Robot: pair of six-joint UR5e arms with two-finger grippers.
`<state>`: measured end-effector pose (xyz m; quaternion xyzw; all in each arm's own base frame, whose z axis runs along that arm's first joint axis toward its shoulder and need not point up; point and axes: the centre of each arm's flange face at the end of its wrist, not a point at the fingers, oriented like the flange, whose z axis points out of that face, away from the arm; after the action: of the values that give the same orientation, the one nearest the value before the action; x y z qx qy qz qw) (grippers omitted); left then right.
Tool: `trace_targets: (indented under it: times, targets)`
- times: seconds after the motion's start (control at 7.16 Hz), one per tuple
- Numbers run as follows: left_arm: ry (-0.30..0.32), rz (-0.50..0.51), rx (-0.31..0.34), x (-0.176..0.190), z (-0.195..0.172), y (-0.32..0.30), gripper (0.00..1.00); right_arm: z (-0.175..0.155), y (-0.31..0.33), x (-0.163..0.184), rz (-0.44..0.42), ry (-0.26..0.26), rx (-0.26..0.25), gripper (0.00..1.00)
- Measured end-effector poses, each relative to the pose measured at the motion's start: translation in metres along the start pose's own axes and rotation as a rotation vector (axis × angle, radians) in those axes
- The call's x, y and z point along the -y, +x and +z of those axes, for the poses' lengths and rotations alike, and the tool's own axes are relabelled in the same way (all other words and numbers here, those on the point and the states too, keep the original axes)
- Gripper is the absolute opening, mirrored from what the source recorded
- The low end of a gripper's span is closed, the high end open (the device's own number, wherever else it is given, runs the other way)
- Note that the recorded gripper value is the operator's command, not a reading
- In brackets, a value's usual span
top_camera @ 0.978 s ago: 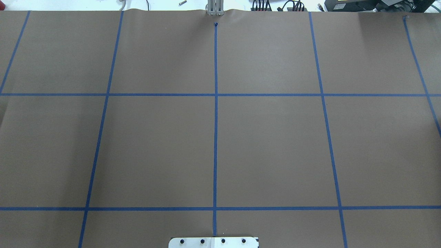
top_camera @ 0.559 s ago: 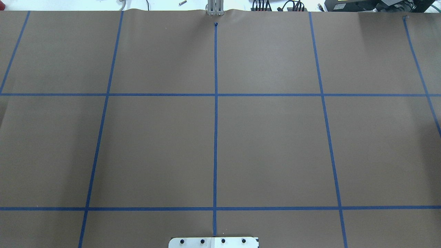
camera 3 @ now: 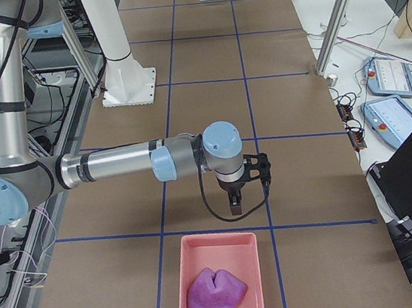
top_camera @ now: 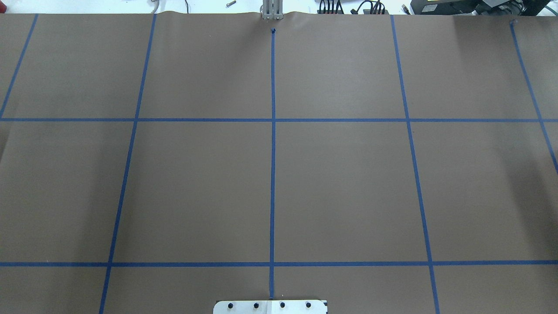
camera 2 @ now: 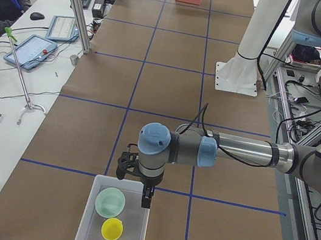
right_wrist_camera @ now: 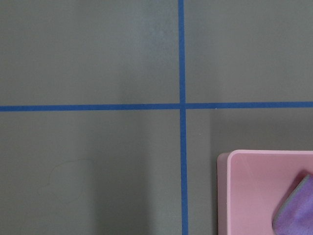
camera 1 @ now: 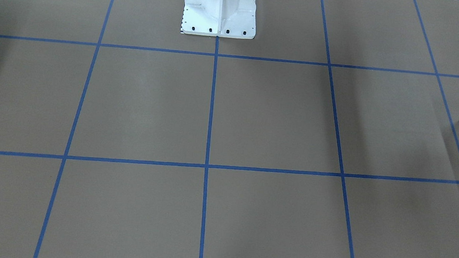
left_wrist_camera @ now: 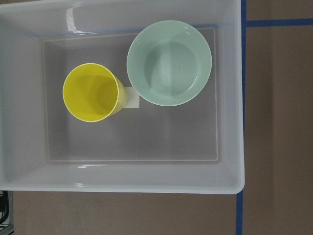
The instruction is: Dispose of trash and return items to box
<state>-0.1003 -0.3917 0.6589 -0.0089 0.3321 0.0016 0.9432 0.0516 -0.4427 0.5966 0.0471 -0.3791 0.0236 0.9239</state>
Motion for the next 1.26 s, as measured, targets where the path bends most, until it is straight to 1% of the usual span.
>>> trace_targets:
  times: [0.14, 0.28, 0.42, 0.7, 0.84, 1.26]
  targets:
    - [-0.001, -0.001, 0.0, -0.002, 0.001, 0.0, 0.98, 0.019, -0.007, -0.006, -0.025, -0.037, -0.057, 1.0]
    - [-0.001, -0.001, 0.0, -0.004, 0.001, 0.0, 0.98, 0.031, -0.011, -0.009, -0.045, -0.059, -0.095, 1.0]
    - [-0.002, -0.002, 0.0, -0.004, 0.001, 0.0, 0.98, 0.036, -0.014, -0.013, -0.052, -0.07, -0.093, 1.0]
    - [-0.003, -0.003, 0.0, -0.005, 0.002, -0.001, 0.98, 0.04, -0.014, -0.021, -0.042, -0.091, -0.058, 1.0]
    - [-0.003, -0.004, 0.0, -0.005, 0.002, -0.001, 0.98, 0.043, -0.009, -0.025, -0.029, -0.099, -0.05, 1.0]
    - [0.016, 0.006, 0.0, 0.0, -0.003, 0.002, 0.98, 0.036, 0.002, -0.031, -0.014, -0.084, -0.077, 1.0]
